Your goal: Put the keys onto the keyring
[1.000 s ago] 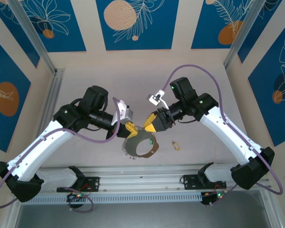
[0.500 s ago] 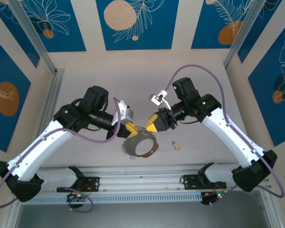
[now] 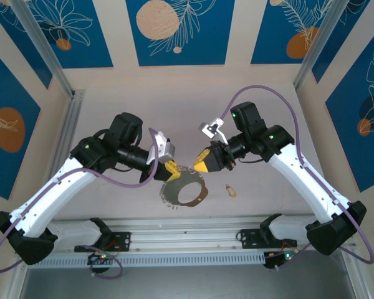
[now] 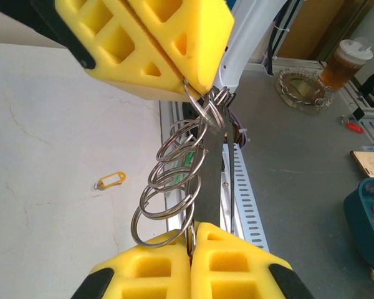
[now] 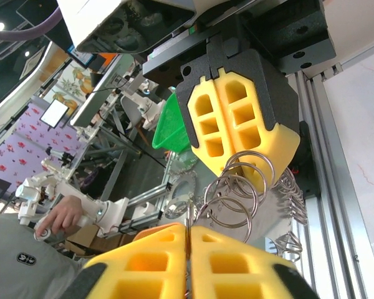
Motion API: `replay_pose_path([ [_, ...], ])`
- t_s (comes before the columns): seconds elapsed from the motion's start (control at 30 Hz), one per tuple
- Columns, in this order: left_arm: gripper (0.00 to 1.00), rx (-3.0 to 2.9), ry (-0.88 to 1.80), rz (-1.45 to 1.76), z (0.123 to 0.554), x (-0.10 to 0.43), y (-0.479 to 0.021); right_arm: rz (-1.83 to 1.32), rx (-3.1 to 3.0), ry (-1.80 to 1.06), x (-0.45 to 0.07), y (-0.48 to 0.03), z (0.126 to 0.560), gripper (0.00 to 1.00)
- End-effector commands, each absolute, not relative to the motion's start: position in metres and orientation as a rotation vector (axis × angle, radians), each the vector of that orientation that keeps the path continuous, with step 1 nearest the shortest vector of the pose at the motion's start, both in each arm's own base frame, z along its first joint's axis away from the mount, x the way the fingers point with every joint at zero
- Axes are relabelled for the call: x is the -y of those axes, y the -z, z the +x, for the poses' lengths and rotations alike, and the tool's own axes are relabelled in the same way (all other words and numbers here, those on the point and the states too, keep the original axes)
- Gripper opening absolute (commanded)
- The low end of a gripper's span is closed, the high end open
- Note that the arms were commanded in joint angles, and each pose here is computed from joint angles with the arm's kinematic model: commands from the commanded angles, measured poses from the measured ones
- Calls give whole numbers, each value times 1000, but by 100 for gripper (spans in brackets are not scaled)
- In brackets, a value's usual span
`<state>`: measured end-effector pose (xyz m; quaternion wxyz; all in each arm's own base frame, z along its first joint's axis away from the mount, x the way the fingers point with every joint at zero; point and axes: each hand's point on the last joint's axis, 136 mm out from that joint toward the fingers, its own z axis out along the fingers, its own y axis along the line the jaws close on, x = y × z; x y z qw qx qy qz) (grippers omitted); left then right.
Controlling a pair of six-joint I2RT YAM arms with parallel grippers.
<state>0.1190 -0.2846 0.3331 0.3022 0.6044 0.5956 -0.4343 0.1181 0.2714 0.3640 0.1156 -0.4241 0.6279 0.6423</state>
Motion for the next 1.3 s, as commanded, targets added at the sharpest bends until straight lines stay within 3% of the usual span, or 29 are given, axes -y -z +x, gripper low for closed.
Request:
replay_pose_path([
  [0.0,0,-1526,1151,1617,116,285,-341,-1258,-1792,-1928,-265,-373,108,5],
  [0.07,0,-1525,1151,1617,116,286,-341,-1269,-1770,-1911,-263,-375,106,0],
  [0.4,0,-1554,1120,1596,123,287,-338,-1323,-1577,-1778,-254,-389,100,0],
  [0.43,3,-1553,1114,1593,124,287,-339,-1329,-1554,-1754,-255,-389,100,0],
  [0.53,37,-1551,1112,1581,124,287,-341,-1349,-1456,-1668,-255,-389,96,0],
  [0.63,58,-1549,1109,1572,125,287,-344,-1335,-1375,-1622,-257,-390,98,0],
  [0.67,74,-1552,1103,1569,126,287,-344,-1328,-1359,-1609,-259,-390,99,0],
  [0.73,96,-1550,1079,1561,127,285,-346,-1319,-1342,-1588,-262,-390,102,0],
  [0.77,100,-1547,1057,1549,130,284,-349,-1316,-1336,-1578,-264,-389,103,0],
  [0.83,98,-1533,1015,1510,135,282,-355,-1300,-1322,-1560,-268,-390,106,0],
  [1.07,65,-1432,1024,1452,131,279,-386,-1156,-1238,-1435,-277,-382,121,0],
  [1.27,59,-1408,1089,1487,126,283,-397,-1116,-1124,-1380,-276,-376,123,0],
])
